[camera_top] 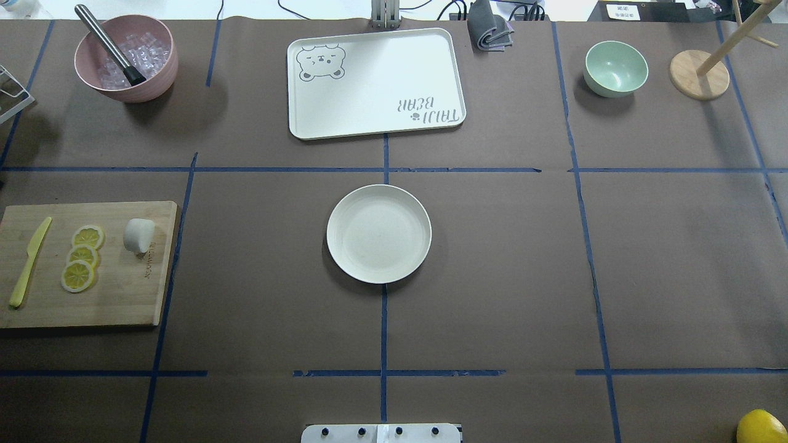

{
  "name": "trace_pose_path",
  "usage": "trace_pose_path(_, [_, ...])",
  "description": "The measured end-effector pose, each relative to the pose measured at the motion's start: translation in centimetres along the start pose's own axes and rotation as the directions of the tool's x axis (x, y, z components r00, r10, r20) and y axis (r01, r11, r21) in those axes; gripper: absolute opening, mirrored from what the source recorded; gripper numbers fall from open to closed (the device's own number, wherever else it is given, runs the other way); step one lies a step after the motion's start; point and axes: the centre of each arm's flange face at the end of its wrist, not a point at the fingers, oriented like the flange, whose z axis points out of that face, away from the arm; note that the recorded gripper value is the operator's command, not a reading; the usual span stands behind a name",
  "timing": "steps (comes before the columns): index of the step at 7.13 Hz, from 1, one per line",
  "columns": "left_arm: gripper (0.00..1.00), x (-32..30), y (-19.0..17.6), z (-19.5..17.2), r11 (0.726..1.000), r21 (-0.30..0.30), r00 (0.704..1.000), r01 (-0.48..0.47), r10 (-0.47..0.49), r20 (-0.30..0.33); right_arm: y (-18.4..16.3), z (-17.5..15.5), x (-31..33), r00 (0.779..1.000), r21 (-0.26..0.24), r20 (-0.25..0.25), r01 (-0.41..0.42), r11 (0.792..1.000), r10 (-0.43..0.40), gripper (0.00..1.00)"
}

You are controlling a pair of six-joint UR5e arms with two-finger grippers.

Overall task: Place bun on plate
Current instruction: 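Reach the left gripper down to the white bun on the cutting board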

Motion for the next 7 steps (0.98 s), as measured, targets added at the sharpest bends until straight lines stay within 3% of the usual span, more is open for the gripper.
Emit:
trace_pose_path(3, [1.0, 9.4, 0.2, 8.1, 0.986, 0.057, 0.983, 0.157, -0.161, 0.087, 0.0, 0.0, 0.0, 1.0, 0.0, 0.0, 0.0, 1.0, 0.0, 1.0])
trace_pose_path(6, [1.0, 14.0, 1.1, 13.5, 0.988, 0.083, 0.984, 0.129, -0.138, 0.113, -0.1, 0.0, 0.0, 1.0, -0.001, 0.0, 0.0, 1.0, 0.0, 1.0])
trace_pose_path(7, [0.78, 14.5, 1.1, 15.0, 0.99, 0.072, 0.984, 0.119, -0.128, 0.123, -0.1, 0.0, 0.0, 1.0, 0.0, 0.0, 0.0, 1.0, 0.0, 1.0])
